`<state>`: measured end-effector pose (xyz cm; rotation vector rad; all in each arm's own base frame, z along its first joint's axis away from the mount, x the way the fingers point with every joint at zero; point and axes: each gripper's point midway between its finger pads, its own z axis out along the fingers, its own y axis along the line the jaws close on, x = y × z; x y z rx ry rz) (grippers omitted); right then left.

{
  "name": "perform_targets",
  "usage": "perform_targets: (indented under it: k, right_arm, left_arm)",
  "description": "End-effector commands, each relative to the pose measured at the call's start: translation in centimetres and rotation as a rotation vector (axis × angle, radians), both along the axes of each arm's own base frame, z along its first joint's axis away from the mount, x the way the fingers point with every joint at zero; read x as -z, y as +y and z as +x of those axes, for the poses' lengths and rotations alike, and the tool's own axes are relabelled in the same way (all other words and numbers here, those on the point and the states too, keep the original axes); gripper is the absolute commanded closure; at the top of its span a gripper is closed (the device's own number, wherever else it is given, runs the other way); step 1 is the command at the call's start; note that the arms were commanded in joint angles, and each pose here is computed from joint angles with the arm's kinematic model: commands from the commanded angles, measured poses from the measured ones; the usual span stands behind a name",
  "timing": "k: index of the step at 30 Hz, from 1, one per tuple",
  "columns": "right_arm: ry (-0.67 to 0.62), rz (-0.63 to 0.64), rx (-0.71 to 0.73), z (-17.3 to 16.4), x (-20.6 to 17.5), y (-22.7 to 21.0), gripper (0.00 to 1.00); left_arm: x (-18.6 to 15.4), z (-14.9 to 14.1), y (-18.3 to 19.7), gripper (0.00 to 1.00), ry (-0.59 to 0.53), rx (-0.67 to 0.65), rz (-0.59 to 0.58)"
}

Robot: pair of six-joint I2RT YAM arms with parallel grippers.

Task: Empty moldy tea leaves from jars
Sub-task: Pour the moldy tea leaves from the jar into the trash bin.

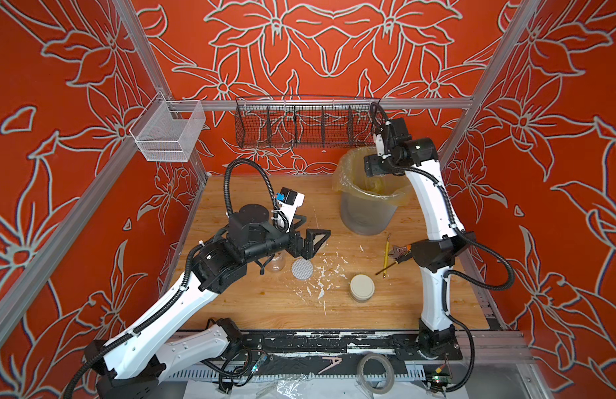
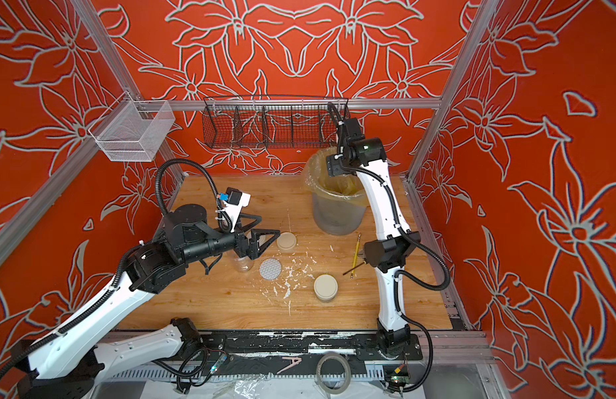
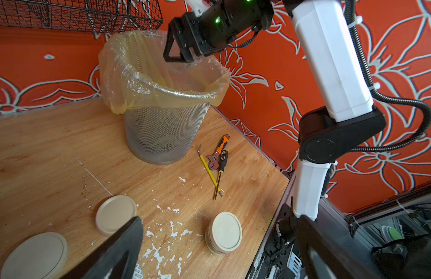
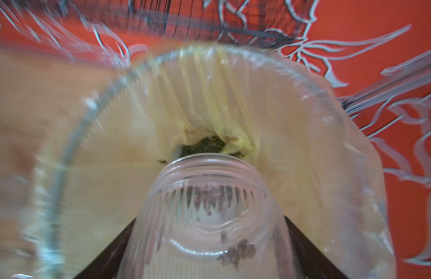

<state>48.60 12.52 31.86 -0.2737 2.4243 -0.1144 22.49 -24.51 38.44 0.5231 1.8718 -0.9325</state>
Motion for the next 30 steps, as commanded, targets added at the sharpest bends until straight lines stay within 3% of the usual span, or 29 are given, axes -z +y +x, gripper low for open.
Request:
perform_targets:
  k: [1,12,16,23,30]
  right_arm:
    - [0.023,-0.359,-0.153,-0.9,0.0,-0.8,1.0]
    - [0.003,-0.694,-0.319,0.4,-0.6,-0.6,1.0]
    - [-0.038,-0.689,-0.271,0.5,-1.7,-0.8,1.0]
    - [-0.176,-0.42,-0.049,0.0,-5.0,-1.2,1.0]
    - [-0.114,0.282,0.009,-1.2,-5.5,-0.4,1.0]
  left_arm:
    - [-1.0,0.0,-0.5,0.03,-0.011,0.016,-0.001]
    - [-0.8,0.4,-0.6,0.03,-0.006,0.013,0.025]
    - [-1.0,0.6,-0.6,0.03,-0.032,0.003,0.01]
    - [-1.8,0.4,-0.1,0.03,-0.073,-0.009,-0.002]
    - [-2.3,0.4,-0.2,0.03,-0.068,-0.007,-0.022]
